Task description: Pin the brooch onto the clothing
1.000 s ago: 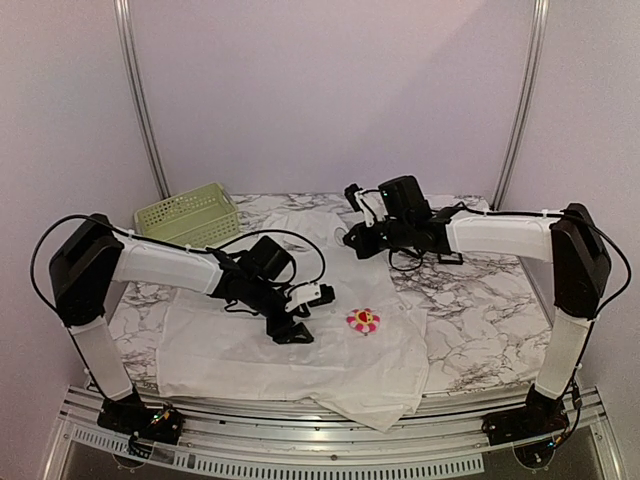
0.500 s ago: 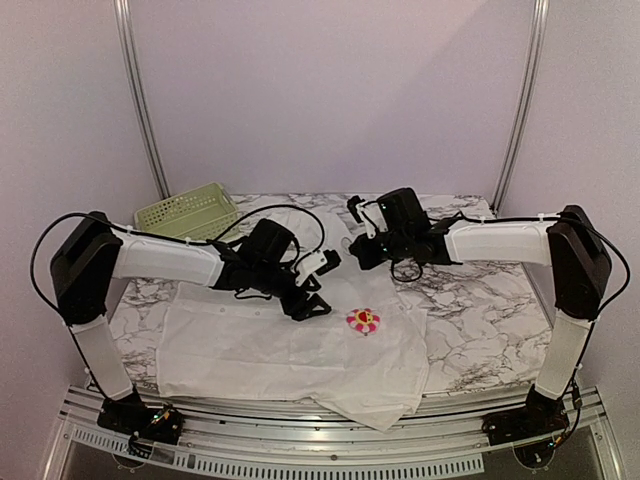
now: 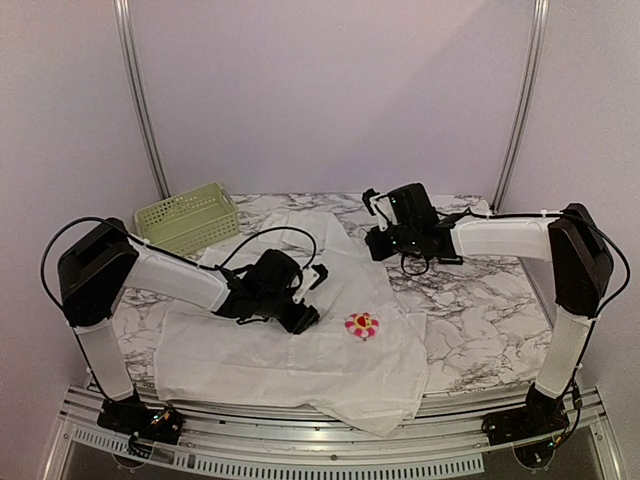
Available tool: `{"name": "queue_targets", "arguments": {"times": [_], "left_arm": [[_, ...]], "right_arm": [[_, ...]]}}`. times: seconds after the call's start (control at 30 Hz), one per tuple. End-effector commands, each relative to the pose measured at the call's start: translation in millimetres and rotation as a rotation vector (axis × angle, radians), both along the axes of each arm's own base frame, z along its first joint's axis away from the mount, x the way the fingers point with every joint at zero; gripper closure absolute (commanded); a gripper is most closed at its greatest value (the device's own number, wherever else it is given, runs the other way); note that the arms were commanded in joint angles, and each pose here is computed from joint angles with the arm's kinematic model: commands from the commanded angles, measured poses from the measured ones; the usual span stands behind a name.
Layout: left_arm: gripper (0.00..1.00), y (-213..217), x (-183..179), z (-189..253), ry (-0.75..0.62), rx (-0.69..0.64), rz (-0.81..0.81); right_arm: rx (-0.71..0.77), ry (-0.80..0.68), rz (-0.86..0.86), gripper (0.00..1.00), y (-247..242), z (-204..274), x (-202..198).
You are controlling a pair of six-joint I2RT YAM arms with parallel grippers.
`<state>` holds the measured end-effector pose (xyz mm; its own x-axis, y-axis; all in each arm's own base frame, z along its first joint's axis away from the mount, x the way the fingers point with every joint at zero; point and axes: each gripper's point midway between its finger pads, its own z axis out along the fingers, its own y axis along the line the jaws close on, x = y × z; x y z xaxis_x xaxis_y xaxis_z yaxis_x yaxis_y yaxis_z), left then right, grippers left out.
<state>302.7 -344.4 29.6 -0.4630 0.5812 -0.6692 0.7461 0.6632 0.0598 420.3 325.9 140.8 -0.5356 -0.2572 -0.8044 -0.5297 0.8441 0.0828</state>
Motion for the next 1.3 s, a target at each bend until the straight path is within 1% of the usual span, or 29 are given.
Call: {"name": "queue_targets", "arguments": {"times": [0.0,0.1,0.17,0.27,0.33,0.4,0.47,0.53,0.6,0.7,0.83,1.03,1.1,1.27], "left_arm": [[0.37,22.0,-27.0,-4.7,0.024,0.059,-0.056],[0.37,36.6,-45.6,-16.4,0.087,0.096,-0.143],[0.36,35.0,-54.1,-14.3,0.136,0.062,-0.198],[0.32,10.3,-48.5,14.3,0.132,-0.013,-0.29],[0.3,-6.9,-33.3,38.6,0.119,-0.069,-0.312],[0.28,-18.5,-7.6,58.9,0.095,-0.114,-0.274],[0.27,-18.9,27.8,68.3,0.075,-0.148,-0.156],[0.26,-10.5,59.6,58.3,0.071,-0.132,-0.026],[0.26,-8.6,72.4,48.5,0.061,-0.098,0.013],[0.26,-8.6,75.7,33.2,0.06,-0.086,0.024],[0.25,-13.5,83.1,17.6,0.068,-0.107,0.069],[0.25,-28.4,87.7,15.6,0.041,-0.178,0.085],[0.27,-29.3,86.7,12.6,0.041,-0.194,0.101],[0.36,-32.0,74.9,-1.2,0.076,-0.203,0.122]], "right_arm": [[-0.077,-0.047,0.077,1.0,0.1,-10.9,-1.5],[-0.14,-0.125,0.144,1.0,0.1,-4.3,3.4],[-0.163,-0.164,0.166,1.0,0.2,-2.1,8.6],[-0.201,-0.217,0.206,1.0,4.8,0.5,15.2],[-0.207,-0.225,0.224,1.0,9.7,0.6,18.5],[-0.207,-0.224,0.227,1.0,12.2,-2.5,21.0],[-0.179,-0.224,0.248,1.0,17.3,-1.9,19.1],[-0.162,-0.227,0.25,1.0,19.5,-0.5,18.8],[-0.155,-0.228,0.246,1.0,19.6,-0.1,19.4],[-0.152,-0.224,0.245,1.0,19.0,-2.5,20.7],[-0.163,-0.232,0.242,1.0,16.9,-4.0,23.6],[-0.165,-0.219,0.247,1.0,17.4,-9.8,23.8],[-0.16,-0.211,0.248,1.0,18.3,-12.1,23.1],[-0.165,-0.214,0.254,1.0,18.7,-13.1,23.5]]}}
